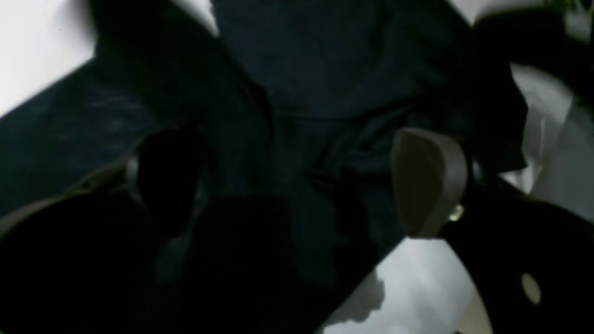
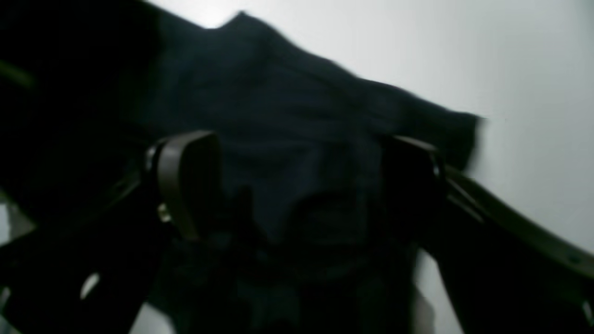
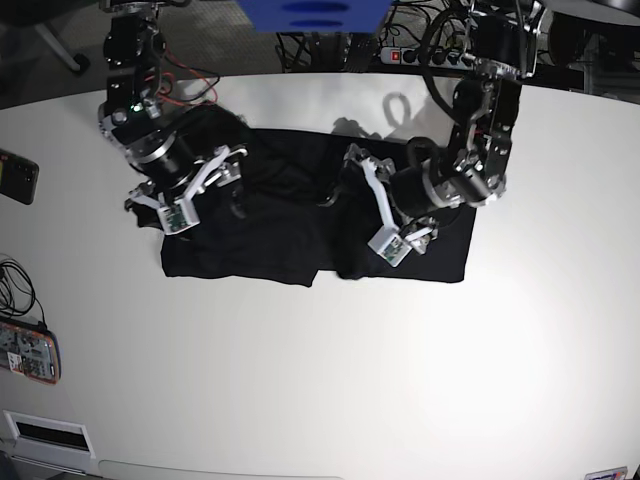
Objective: Fold the T-shirt properly
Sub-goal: 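Fold the hem end over toward the right gripper with the left gripper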
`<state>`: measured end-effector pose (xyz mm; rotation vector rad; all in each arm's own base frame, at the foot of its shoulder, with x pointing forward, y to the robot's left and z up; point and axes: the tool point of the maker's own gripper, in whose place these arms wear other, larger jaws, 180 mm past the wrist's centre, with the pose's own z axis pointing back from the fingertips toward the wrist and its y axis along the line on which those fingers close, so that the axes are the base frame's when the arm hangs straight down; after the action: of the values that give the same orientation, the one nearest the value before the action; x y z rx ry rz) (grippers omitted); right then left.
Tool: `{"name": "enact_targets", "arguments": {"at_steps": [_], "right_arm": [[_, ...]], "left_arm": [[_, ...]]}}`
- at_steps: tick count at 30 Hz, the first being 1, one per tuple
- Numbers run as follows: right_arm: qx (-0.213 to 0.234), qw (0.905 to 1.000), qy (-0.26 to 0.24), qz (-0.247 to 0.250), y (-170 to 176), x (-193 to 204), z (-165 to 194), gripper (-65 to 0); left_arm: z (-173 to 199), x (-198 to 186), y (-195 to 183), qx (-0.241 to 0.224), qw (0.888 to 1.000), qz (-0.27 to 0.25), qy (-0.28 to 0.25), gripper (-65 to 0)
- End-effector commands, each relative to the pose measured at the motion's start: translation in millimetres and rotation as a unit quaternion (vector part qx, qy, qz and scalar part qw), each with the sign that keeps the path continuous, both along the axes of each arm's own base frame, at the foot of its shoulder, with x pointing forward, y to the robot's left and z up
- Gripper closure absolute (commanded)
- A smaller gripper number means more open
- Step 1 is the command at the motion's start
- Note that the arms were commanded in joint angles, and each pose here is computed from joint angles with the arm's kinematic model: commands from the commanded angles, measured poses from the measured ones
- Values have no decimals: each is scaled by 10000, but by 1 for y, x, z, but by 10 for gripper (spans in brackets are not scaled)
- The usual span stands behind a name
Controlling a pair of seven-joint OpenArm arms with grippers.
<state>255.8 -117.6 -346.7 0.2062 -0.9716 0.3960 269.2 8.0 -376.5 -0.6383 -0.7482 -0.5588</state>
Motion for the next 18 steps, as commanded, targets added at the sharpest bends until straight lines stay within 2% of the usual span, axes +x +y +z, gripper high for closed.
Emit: {"name": "enact_targets", "arguments": {"at_steps": [1, 6, 10, 13, 16, 18], "right_arm": [[56, 9996, -263, -38, -3, 7, 14, -520], [-46, 9990, -315, -302, -24, 10, 17, -520], [-119, 9981, -329, -501, -40, 12, 19, -520], [-317, 9971, -22, -698, -56, 9, 11, -520], [-470, 9947, 57, -909, -72, 18, 16, -520], [-500, 9934, 145, -1026, -79, 23, 17, -520]], "left_arm": [[10, 12, -6, -166, 9997, -35, -147, -645], [17, 12, -32, -353, 9989, -250, -173, -644], [43, 6, -39, -496, 9968, -301, -542, -644], [73, 0, -41, -568, 9929, -382, -976, -644], [89, -3, -24, -298, 9898, -324, -1358, -644], [90, -3, -11, 37, 9879, -261, -1531, -644]]}}
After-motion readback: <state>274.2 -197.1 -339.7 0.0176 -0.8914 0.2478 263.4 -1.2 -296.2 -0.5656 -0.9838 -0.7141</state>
